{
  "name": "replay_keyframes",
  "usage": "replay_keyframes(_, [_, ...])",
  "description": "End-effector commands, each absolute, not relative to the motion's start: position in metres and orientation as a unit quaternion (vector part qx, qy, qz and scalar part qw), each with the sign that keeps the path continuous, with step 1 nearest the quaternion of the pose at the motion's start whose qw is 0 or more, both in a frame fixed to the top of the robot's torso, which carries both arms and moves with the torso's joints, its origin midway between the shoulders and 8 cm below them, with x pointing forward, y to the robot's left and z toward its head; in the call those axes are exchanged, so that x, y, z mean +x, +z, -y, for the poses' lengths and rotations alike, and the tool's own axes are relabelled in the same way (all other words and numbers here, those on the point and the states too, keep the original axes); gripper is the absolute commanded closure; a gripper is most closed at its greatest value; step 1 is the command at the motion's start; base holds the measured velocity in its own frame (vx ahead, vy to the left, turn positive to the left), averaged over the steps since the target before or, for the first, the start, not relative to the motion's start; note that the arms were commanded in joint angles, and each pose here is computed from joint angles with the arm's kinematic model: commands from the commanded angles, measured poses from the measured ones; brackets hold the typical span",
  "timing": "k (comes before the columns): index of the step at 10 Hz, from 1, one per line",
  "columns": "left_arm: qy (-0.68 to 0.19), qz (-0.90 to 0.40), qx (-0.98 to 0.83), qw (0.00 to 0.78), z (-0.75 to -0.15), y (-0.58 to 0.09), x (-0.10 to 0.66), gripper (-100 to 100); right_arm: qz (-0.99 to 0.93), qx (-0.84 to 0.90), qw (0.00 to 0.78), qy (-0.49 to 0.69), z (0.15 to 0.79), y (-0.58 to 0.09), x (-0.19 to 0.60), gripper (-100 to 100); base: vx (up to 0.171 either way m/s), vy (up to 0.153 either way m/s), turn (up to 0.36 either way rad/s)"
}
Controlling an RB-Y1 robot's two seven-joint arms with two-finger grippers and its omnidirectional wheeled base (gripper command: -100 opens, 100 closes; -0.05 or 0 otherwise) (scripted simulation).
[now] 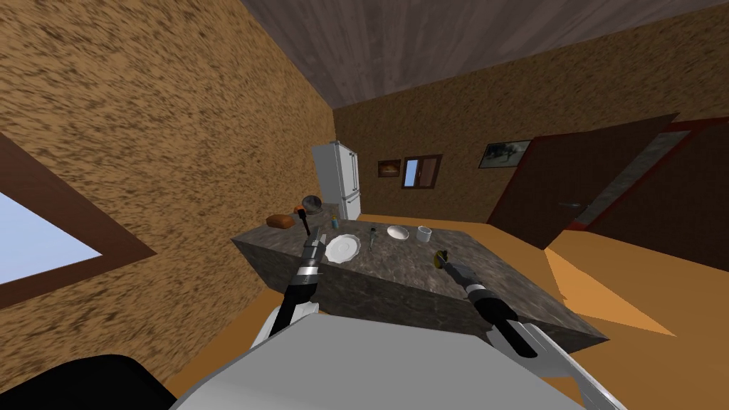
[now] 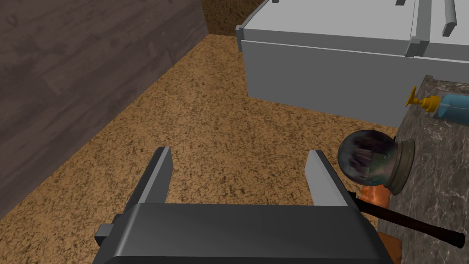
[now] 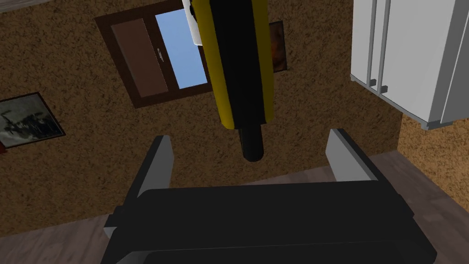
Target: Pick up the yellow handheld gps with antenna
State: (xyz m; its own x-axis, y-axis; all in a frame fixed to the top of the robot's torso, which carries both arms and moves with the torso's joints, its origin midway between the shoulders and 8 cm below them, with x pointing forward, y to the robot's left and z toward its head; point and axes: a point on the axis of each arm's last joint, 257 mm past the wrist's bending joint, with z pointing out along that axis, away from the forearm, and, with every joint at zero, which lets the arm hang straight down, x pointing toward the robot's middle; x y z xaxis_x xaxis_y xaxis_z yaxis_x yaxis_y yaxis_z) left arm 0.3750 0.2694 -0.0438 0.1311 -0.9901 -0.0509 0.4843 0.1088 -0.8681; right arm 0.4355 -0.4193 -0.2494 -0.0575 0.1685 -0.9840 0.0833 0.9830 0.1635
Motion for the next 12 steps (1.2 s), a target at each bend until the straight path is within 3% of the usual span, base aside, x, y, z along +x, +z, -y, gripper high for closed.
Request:
replay_keyframes(1, [-0.560, -0.348, -0.364, 0.658, -0.269, -0.044, 0.375, 0, -0.738, 0.074, 0.671, 0.004, 0.434, -0.258, 0.434, -100, 0.013, 0.073, 0.004])
replay_keyframes(6, [-0.560, -0.348, -0.363, 0.658, -0.269, -0.044, 0.375, 0, -0.758, 0.047, 0.649, -0.050, 0.464, -0.273, 0.433, -100, 0.004, 0.056, 0.021])
replay_keyframes(7, [-0.560, -0.348, -0.363, 0.658, -0.269, -0.044, 0.375, 0, -0.759, 0.046, 0.648, -0.052, 0.466, -0.273, 0.433, 0, 0.000, 0.000, 0.000])
replay_keyframes(8, [-0.560, -0.348, -0.363, 0.658, -0.269, -0.044, 0.375, 0, -0.753, 0.037, 0.655, -0.048, 0.465, -0.268, 0.448, -100, -0.050, 0.016, 0.048])
replay_keyframes(12, [-0.560, -0.348, -0.363, 0.658, -0.269, -0.044, 0.375, 0, -0.753, 0.035, 0.656, -0.047, 0.472, -0.272, 0.464, -100, -0.038, 0.010, 0.016])
